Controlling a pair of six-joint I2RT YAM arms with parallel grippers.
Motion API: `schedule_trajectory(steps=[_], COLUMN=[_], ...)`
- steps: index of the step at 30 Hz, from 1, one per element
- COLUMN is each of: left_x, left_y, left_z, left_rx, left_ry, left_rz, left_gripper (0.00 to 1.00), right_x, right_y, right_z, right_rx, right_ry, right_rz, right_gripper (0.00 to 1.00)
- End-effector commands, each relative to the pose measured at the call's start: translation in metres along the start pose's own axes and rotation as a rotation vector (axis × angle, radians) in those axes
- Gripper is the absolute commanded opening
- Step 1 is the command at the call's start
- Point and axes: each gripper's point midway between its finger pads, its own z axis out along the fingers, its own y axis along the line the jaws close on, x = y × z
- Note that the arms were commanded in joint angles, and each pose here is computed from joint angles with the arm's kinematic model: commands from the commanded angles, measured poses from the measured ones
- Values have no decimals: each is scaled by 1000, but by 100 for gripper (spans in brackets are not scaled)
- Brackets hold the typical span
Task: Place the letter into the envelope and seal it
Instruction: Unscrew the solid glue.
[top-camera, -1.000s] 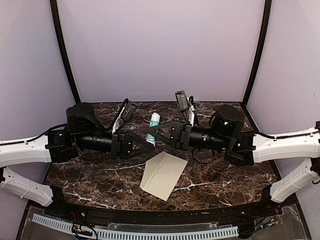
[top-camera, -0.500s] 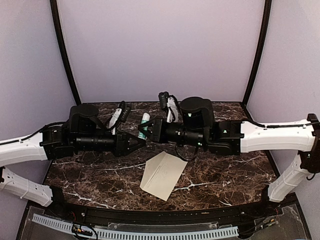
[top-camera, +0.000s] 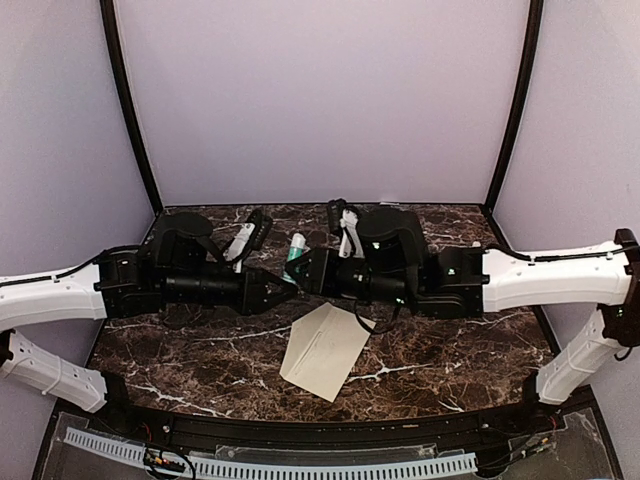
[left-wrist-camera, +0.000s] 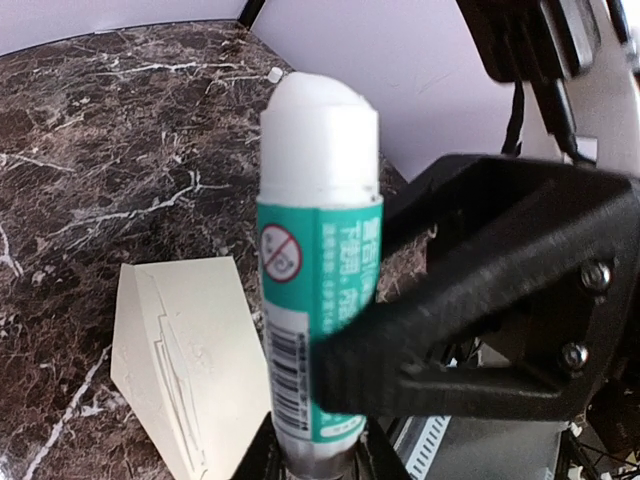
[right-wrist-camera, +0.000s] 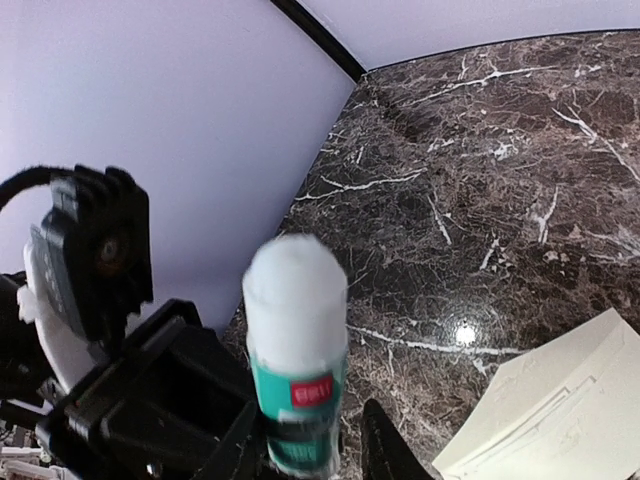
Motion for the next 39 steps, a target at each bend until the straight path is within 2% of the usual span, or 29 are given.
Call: schedule_trajectory(steps=[1,5,9,12,17,23,28,34,39], left_x=[-33,-34,-28,-26,-29,-28,-26,-24,-23], left_y=[-22,-44,-74,-96,-121,-139,-140,-142,-144], left_z=[-15,-23,-30,-39,-55,-68,-68,-66,-64], left_rx=[108,246,428,557,699,815,826,842,854], left_ry=[-142,-145,-106,-85,-75,-43,-32,-16,-3], left_rz=[-14,-4,33,71,113,131,131,126,127], left_gripper=[0,0,0,0,0,0,0,0,0], right_x=[-18,-36,-48,-48,-44,-34,-30,-26,-22], right_y=[26,35,38,36,65,96,109,117,120], right_z=[-42,-81,-109,-121,-149,-148,-142,-134,-131], right_rx=[-147,-249,-362,-452,-728,-867,-917,-951,-971], right_ry=[-88,-178,-235,-245,-245,-163,-126,-89,-72], right_rz=[-37,-73,-95,-105,-170,-249,-269,-266,-261], right_gripper=[37,58,68,70,71,71,67,53,37])
